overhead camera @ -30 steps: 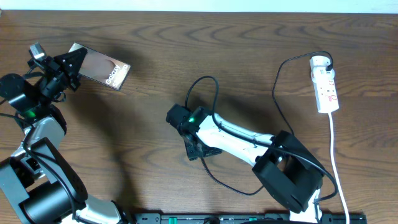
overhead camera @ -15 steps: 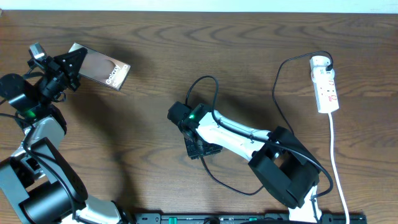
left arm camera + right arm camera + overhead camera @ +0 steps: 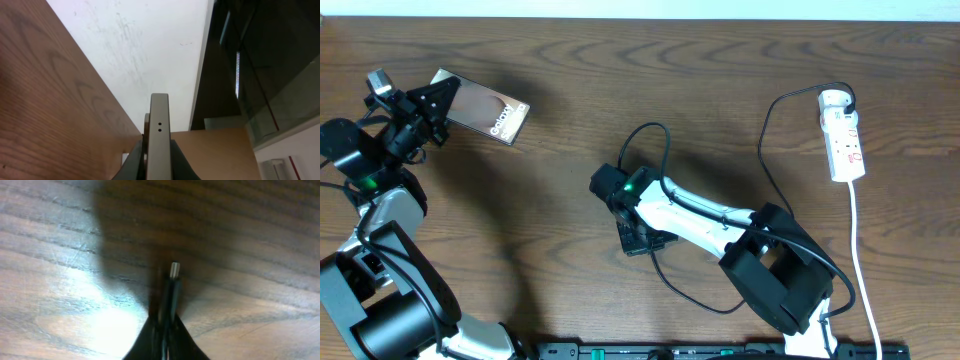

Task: Plug charger to phone and switch on socket
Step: 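Lift the plug with the right gripper toward the phone's bottom port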

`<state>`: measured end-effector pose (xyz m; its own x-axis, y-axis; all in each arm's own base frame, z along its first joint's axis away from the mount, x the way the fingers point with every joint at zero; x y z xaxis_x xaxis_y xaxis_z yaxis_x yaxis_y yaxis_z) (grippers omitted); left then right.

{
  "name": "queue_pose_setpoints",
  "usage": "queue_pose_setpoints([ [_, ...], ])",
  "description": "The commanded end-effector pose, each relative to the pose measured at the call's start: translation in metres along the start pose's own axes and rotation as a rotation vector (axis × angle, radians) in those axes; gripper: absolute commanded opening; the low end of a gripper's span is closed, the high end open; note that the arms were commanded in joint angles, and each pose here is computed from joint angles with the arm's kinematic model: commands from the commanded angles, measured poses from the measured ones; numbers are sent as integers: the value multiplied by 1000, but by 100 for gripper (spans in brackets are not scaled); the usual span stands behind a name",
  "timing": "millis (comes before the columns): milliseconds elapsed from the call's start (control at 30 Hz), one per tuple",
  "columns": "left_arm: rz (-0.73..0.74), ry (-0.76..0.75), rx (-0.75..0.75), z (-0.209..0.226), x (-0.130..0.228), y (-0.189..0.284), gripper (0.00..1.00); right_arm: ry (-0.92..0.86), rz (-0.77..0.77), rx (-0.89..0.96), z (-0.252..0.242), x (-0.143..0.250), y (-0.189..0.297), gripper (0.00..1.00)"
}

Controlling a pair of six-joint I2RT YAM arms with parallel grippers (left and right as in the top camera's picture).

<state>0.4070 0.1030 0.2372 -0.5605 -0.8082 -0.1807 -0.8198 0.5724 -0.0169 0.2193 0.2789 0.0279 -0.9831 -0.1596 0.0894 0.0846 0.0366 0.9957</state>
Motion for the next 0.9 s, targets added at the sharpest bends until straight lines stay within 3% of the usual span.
queue_pose_setpoints([
  [0,16,-45,17,-11,2,0,7,-6,-2,-7,3,-4,1,1],
  [167,16,-45,17,-11,2,0,7,35,12,-34,6,-5,8,1],
  [267,16,-45,17,-11,2,0,7,142,17,-155,26,-13,25,1],
  [533,21,-45,17,-11,2,0,7,772,-51,-830,99,-13,129,1],
  [700,33,-61,19,-11,4,0,7,855,-102,-940,95,-20,150,1],
  [867,65,-85,25,-12,9,0,7,814,-132,-967,77,-38,154,1],
])
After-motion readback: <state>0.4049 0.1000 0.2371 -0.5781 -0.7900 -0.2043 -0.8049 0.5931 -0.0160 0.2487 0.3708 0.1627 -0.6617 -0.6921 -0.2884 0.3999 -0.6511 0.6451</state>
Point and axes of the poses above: each gripper's point midway between its finger pads, its own y axis back along the fingers, its own z axis along the line the jaws close on, x = y × z, the point moved 3 cm from there along y, back along the fingers, and after that the axes turned 4 degrees about -y, right-handed, at the moved point
